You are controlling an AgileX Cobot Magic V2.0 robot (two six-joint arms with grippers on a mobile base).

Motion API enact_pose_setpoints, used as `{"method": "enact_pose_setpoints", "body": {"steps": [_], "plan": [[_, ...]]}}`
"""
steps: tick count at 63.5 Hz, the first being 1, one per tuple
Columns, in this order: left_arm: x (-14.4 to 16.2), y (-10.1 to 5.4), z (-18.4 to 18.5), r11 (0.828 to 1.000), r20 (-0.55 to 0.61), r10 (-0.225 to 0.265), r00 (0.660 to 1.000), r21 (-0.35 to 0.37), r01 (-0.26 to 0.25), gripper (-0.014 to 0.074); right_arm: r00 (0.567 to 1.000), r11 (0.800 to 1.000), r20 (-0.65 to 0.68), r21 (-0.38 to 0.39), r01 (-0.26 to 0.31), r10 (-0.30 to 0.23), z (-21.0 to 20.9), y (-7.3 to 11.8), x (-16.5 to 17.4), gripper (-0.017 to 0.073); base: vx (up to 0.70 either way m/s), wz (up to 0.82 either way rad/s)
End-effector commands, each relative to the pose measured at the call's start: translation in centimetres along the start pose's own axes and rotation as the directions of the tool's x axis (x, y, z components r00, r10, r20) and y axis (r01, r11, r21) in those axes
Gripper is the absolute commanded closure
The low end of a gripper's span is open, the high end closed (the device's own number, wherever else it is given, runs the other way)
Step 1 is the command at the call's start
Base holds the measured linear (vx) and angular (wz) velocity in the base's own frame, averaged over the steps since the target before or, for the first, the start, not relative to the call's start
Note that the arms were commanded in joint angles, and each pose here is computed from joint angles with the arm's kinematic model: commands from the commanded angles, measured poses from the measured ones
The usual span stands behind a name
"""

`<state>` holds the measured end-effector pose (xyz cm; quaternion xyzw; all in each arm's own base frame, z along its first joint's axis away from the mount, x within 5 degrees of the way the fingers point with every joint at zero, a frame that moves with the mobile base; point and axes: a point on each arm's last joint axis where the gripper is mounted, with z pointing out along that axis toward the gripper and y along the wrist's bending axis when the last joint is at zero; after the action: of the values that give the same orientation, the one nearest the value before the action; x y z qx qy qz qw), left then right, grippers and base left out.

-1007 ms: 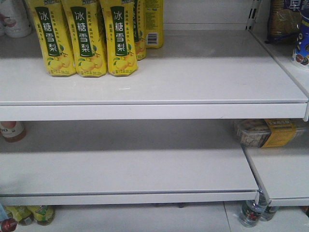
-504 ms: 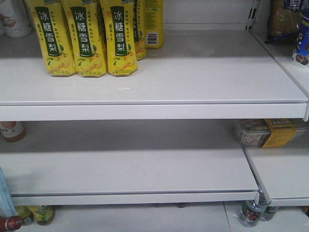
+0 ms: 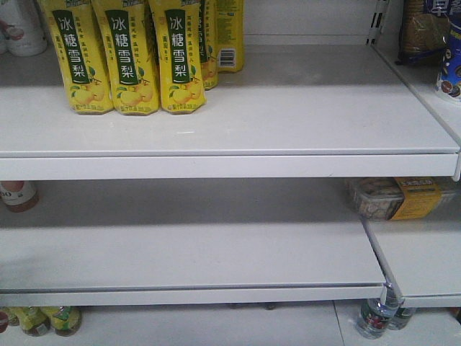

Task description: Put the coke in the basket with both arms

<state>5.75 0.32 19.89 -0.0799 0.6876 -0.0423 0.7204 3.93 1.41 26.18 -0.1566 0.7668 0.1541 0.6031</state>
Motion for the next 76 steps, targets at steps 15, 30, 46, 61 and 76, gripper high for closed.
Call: {"method": "enact_pose_setpoints", "body": {"steps": [15, 30, 46, 61, 76], "plan": [[-1.55, -0.17, -0.31, 0.998, 0.178, 0.056, 0.982, 0.011, -0.059, 0.0600, 0.997, 1.000, 0.081, -0.001, 0.016, -0.016, -0.23, 0.07, -1.34, 0.0564, 0.00, 0.00], [-1.57, -0.18, -0.32, 0.998, 0.179, 0.057, 0.982, 0.011, -0.060, 0.0600, 0.997, 1.000, 0.081, -0.001, 0.016, -0.016, -0.23, 0.07, -1.34, 0.0564, 0.00, 0.00], [-1.57, -0.18, -0.31, 0.998, 0.178, 0.057, 0.982, 0.011, -0.060, 0.0600, 0.997, 1.000, 0.081, -0.001, 0.016, -0.016, -0.23, 0.07, -1.34, 0.0564, 0.00, 0.00], [-1.57, -0.18, -0.31, 0.998, 0.178, 0.057, 0.982, 0.011, -0.060, 0.0600, 0.997, 1.000, 0.081, -0.001, 0.016, -0.016, -0.23, 0.07, -1.34, 0.0564, 0.00, 0.00], [-1.57, -0.18, -0.31, 0.998, 0.178, 0.057, 0.982, 0.011, -0.060, 0.0600, 0.997, 1.000, 0.080, -0.005, 0.010, -0.009, -0.23, 0.10, -1.33, 0.0564, 0.00, 0.00]]}}
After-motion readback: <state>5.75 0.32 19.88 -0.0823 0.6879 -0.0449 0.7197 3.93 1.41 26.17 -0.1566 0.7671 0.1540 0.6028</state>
